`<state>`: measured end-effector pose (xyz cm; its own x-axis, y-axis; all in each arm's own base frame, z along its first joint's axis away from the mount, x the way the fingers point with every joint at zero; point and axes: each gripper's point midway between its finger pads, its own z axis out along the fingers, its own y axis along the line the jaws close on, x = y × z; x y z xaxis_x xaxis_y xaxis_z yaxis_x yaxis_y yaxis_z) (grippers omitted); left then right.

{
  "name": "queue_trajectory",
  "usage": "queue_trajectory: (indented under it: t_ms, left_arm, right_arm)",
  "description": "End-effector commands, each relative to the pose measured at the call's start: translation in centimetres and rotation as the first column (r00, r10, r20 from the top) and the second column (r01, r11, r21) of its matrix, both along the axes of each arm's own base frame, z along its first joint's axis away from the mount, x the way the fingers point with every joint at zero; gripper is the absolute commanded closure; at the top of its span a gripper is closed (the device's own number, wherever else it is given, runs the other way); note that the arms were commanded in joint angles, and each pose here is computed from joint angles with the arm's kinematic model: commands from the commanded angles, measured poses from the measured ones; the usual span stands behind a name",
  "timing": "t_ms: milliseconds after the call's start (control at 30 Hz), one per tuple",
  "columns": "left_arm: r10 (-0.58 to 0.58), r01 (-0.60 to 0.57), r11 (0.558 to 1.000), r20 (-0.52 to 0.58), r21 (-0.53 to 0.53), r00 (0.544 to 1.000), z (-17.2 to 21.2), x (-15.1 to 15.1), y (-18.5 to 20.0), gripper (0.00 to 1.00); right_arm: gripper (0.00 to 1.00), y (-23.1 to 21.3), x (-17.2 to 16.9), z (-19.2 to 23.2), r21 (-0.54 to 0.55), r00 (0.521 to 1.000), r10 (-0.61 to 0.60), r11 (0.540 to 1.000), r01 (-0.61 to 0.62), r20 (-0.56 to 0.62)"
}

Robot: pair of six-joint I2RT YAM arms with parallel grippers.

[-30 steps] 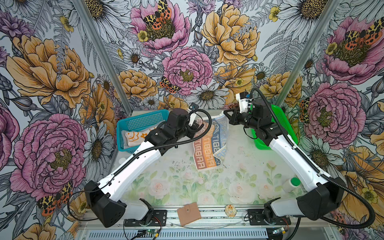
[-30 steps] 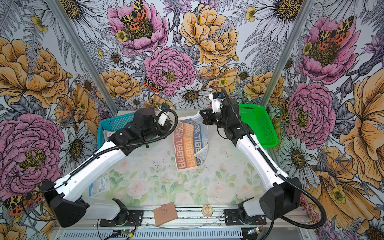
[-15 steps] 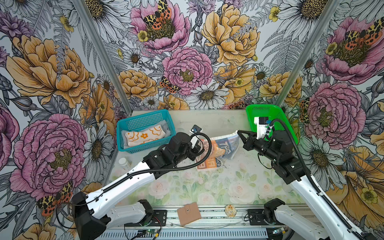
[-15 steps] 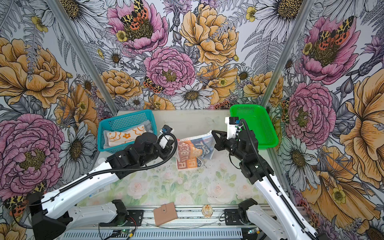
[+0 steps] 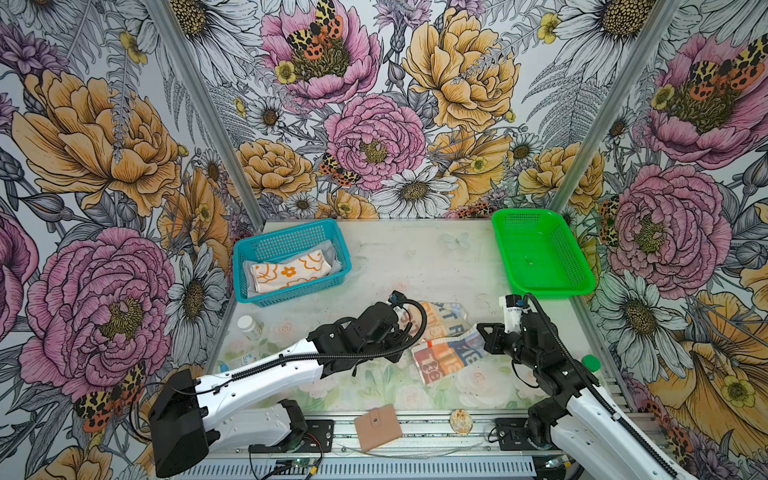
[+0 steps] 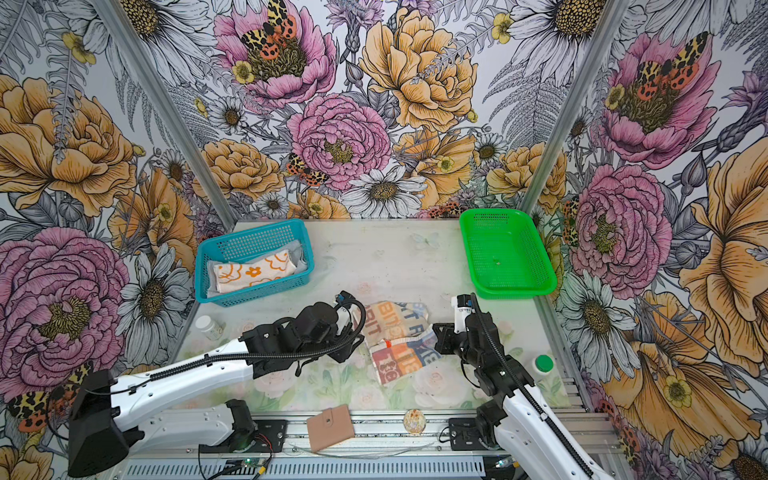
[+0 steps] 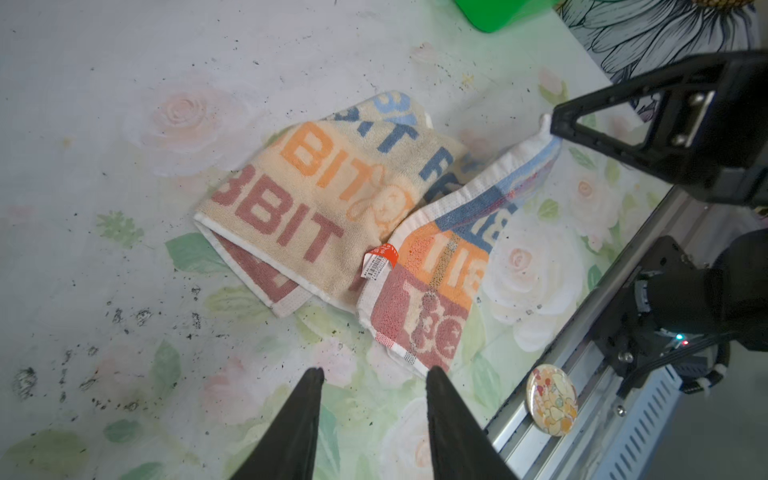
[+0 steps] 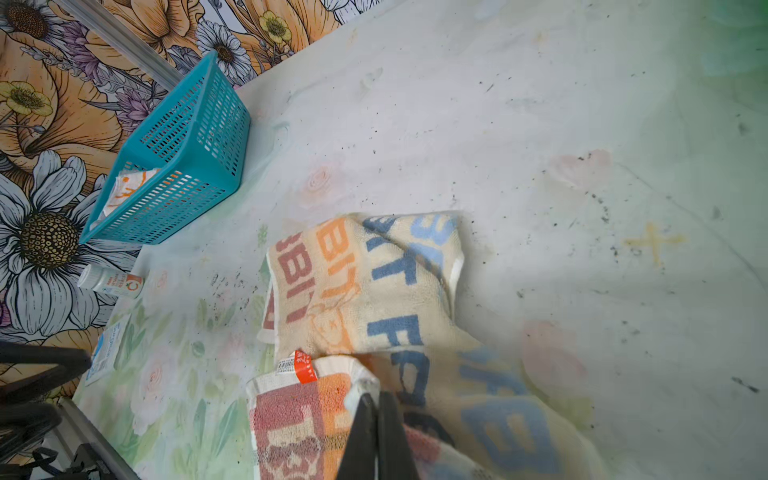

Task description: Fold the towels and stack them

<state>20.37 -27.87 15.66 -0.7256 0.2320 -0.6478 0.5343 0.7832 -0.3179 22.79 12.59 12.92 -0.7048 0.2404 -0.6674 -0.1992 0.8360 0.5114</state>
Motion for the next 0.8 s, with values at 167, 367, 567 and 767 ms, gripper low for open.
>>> queue_trajectory:
  t_ms: [167, 367, 567, 767]
  left_arm:
    - [-0.057, 0.048, 0.998, -0.264, -0.04, 0.963, -7.3, -1.7, -3.6, 0.58]
    - [0.008, -0.009, 1.0, -0.276, -0.002, 0.961, -9.7, -1.3, -3.9, 0.6]
    - [0.051, -0.06, 0.998, -0.269, -0.026, 0.962, -10.0, -0.2, -4.0, 0.61]
    - [0.084, -0.088, 0.996, -0.282, -0.001, 0.956, -11.1, 0.5, -3.9, 0.66]
  right_arm:
    - [1.0, 0.3, 0.5, 0.6, 0.007, 1.0, -0.002, 1.0, 0.002, 0.006]
    - [1.0, 0.3, 0.5, 0.8, 0.012, 1.0, 0.001, 1.0, -0.001, 0.011]
    - [1.0, 0.5, 0.5, 0.7, 0.015, 1.0, 0.007, 1.0, -0.007, 0.005]
    - [1.0, 0.6, 0.5, 0.9, 0.021, 1.0, 0.011, 1.0, -0.011, 0.009]
